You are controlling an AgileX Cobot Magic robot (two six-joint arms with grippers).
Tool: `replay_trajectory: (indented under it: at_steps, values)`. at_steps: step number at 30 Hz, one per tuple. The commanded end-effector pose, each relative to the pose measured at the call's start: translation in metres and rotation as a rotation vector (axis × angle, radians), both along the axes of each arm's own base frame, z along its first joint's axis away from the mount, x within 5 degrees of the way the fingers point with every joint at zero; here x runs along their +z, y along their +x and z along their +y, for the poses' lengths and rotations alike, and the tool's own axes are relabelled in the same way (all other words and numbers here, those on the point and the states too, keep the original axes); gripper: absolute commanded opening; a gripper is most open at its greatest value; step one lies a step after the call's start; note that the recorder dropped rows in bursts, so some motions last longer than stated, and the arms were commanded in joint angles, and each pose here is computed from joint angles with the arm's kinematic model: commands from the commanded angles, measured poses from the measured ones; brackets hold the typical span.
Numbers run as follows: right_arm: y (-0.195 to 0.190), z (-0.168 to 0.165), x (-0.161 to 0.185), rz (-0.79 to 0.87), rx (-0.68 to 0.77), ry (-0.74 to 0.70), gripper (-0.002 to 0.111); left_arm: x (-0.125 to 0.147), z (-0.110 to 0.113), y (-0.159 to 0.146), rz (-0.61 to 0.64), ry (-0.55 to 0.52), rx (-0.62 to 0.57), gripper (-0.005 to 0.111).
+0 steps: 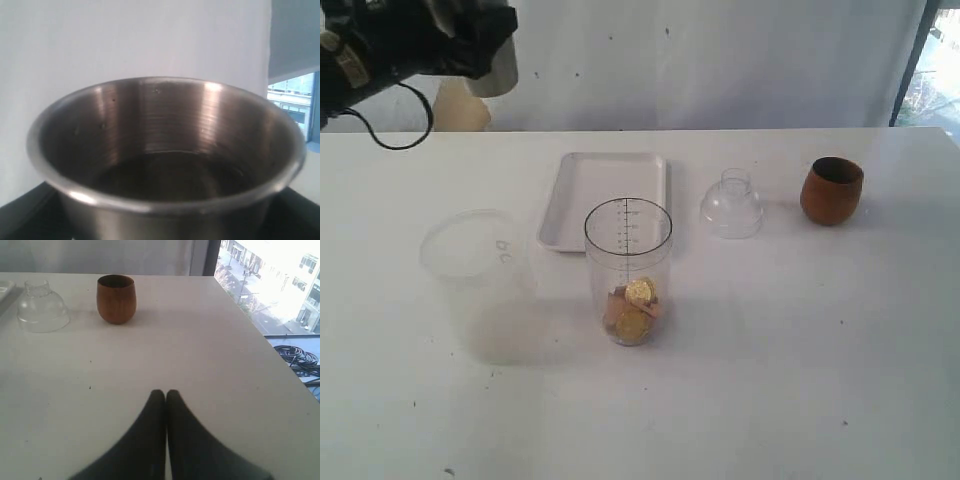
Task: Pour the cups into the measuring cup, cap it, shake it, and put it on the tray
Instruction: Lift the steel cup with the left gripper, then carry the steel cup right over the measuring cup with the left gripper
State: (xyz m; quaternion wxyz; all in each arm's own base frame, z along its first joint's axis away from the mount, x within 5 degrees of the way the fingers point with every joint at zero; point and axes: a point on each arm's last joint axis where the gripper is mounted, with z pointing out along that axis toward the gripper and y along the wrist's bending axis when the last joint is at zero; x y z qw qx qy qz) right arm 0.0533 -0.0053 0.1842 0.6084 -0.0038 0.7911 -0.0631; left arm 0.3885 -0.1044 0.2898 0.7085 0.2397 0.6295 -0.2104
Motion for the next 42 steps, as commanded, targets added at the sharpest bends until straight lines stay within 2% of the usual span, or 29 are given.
replay_trajectory:
  at_steps: [1,7,18,26,31,38,40,42]
  values:
    - [0.0,0.0,-0.002,0.0,-0.004,-0.008,0.0,-0.004,-0.025,0.005,0.004,-0.05,-0.068,0.0]
    - [0.0,0.0,-0.002,0.0,-0.004,-0.008,0.0,-0.035,-0.048,0.009,0.03,-0.027,-0.134,0.0]
    - [0.0,0.0,-0.002,0.0,-0.004,-0.008,0.0,-0.069,-0.066,0.01,-0.015,0.062,-0.202,0.0]
    - [0.0,0.0,-0.002,0.0,-0.004,-0.008,0.0,-0.072,-0.07,0.007,-0.128,0.174,-0.248,0.0]
    - [0.0,0.0,-0.002,0.0,-0.004,-0.008,0.0,-0.073,-0.072,0.005,-0.218,0.286,-0.268,0.0]
    - [0.0,0.0,-0.002,0.0,-0.004,-0.008,0.0,-0.072,-0.072,0.004,-0.282,0.331,-0.266,0.0]
    - [0.0,0.0,-0.002,0.0,-0.004,-0.008,0.0,-0.071,-0.073,0.003,-0.298,0.317,-0.276,0.0]
    - [0.0,0.0,-0.002,0.0,-0.004,-0.008,0.0,-0.065,-0.074,0.0,-0.372,0.291,-0.298,0.0]
